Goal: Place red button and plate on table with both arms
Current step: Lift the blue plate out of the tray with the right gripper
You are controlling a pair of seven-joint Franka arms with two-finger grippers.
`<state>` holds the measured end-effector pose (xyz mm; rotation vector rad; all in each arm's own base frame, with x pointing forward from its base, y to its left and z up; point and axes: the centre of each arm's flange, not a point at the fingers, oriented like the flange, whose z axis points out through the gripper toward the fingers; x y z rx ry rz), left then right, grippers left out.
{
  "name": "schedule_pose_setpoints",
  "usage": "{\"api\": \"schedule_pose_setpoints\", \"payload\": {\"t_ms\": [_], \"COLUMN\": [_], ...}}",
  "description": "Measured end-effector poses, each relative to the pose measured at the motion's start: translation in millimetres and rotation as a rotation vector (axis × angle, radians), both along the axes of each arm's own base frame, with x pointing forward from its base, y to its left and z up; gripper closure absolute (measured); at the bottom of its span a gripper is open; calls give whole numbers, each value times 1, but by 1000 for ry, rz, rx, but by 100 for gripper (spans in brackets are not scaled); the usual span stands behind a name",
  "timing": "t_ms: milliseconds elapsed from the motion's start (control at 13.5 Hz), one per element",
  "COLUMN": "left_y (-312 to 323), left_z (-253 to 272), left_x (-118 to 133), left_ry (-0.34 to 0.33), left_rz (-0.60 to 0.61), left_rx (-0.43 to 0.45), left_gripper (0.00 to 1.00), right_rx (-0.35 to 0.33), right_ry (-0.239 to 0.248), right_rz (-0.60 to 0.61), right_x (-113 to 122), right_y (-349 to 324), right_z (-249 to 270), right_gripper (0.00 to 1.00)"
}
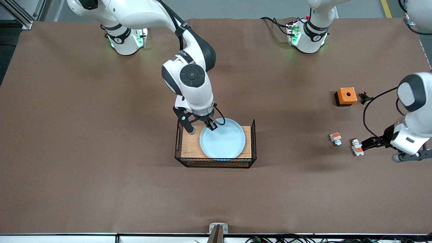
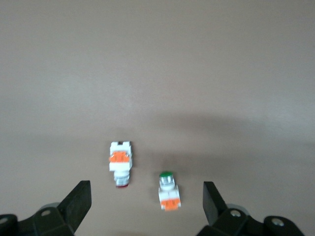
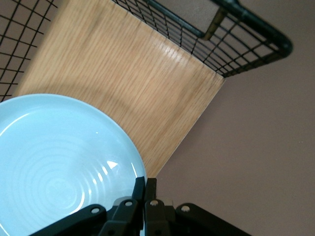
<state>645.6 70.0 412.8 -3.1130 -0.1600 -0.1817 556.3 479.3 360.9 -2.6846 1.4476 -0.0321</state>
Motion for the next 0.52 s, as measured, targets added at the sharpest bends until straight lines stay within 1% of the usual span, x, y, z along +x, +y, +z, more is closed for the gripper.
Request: {"api": "schedule_pose_setpoints", "payload": {"t_ms": [149,223,371,520], "left_y": [-7,-13,-28,-32], "left_z": [40,59,95,128], "left_x": [-13,-18,-30,-39], "left_ry": [0,-12,-23,-1], "left_rz": [-2,1,11,17], "left_rx": [12,8,9,17], "left_gripper": [0,0,0,0], "right_rx": [4,-1,-22,-38], "right_ry": [-4,1,27,45], "right_rz": [0,0,2,2], "right_x": [1,2,1,1], "right_y": [1,1,1,0], "right_z": [7,11,27,52], "right_gripper": [97,97,97,97]}}
